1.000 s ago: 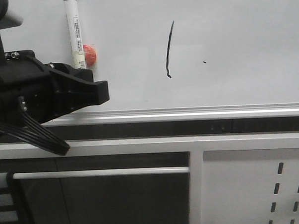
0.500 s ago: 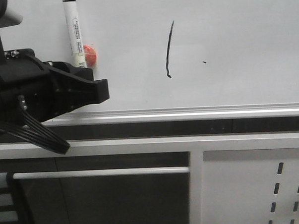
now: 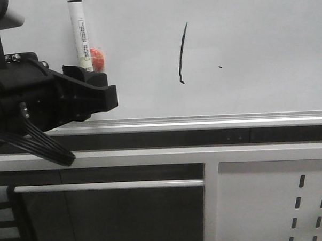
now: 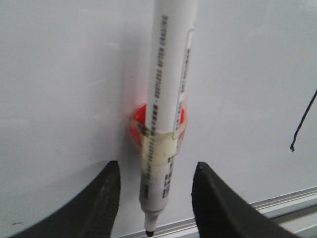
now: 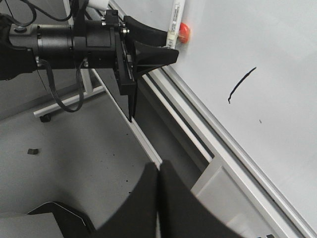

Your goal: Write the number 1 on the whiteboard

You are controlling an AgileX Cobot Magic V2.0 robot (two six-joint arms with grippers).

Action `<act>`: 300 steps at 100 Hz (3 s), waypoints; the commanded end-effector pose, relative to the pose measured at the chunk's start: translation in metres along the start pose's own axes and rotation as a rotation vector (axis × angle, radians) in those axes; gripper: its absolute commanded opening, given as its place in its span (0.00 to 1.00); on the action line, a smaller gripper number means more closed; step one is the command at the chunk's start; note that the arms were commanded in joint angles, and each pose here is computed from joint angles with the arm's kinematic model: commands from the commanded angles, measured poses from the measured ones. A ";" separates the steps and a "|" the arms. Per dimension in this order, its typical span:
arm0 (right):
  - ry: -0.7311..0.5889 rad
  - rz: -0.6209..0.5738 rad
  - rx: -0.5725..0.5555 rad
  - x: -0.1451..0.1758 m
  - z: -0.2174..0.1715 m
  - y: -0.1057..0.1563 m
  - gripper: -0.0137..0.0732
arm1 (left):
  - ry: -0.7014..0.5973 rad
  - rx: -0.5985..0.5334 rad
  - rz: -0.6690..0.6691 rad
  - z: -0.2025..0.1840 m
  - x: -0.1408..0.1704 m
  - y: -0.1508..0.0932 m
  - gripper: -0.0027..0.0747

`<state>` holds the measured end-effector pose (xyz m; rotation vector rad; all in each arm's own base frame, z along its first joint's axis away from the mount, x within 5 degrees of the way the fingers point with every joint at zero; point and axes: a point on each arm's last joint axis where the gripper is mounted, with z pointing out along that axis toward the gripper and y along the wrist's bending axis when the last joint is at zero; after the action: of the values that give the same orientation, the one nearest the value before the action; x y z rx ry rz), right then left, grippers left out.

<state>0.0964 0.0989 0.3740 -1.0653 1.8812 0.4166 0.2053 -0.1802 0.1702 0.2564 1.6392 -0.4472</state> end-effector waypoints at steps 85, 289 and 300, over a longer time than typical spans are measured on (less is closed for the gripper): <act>-0.066 0.004 0.019 -0.009 -0.009 -0.001 0.09 | -0.377 0.069 -0.042 -0.068 -0.062 0.016 0.37; -0.300 -0.047 0.304 0.119 -0.140 0.033 0.09 | -0.207 -0.040 0.208 -0.195 -0.131 0.066 0.01; -0.300 -0.047 0.304 0.119 -0.140 0.033 0.09 | -0.206 -0.030 0.209 -0.195 -0.131 0.065 0.01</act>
<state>-0.0315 -0.0331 0.3351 -0.8339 1.6525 0.2269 0.0751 -0.0248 0.2917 0.3267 1.4457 -0.2738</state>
